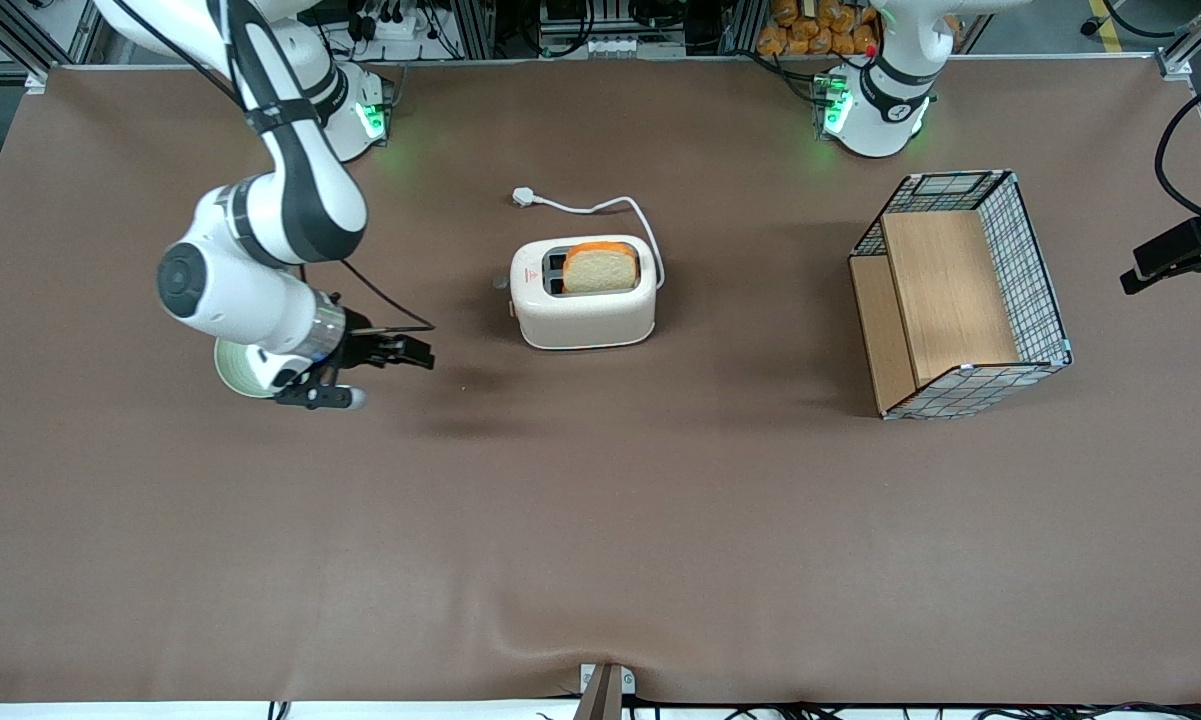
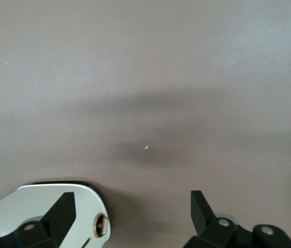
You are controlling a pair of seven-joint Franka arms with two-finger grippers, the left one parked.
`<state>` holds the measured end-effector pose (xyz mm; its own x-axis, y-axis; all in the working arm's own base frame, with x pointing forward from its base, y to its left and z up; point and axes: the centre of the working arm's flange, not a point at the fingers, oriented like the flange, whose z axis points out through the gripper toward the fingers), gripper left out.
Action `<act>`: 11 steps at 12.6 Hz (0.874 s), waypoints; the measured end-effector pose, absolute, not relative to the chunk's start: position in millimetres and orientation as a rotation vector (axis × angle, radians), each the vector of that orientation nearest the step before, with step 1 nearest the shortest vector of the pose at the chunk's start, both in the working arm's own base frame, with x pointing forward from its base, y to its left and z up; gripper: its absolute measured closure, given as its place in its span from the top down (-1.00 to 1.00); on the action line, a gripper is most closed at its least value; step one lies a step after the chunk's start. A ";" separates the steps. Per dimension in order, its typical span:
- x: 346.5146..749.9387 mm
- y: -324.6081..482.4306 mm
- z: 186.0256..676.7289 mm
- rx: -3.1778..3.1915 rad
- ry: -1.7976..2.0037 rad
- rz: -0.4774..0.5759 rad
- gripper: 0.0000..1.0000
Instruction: Press toaster button with right arm
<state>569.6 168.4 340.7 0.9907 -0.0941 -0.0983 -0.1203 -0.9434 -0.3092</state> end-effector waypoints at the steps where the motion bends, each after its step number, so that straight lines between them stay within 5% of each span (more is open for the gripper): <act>1: 573.8 152.0 345.1 -2.817 0.148 0.096 1.00; 11: 575.1 23.8 451.9 -3.019 0.049 -0.139 1.00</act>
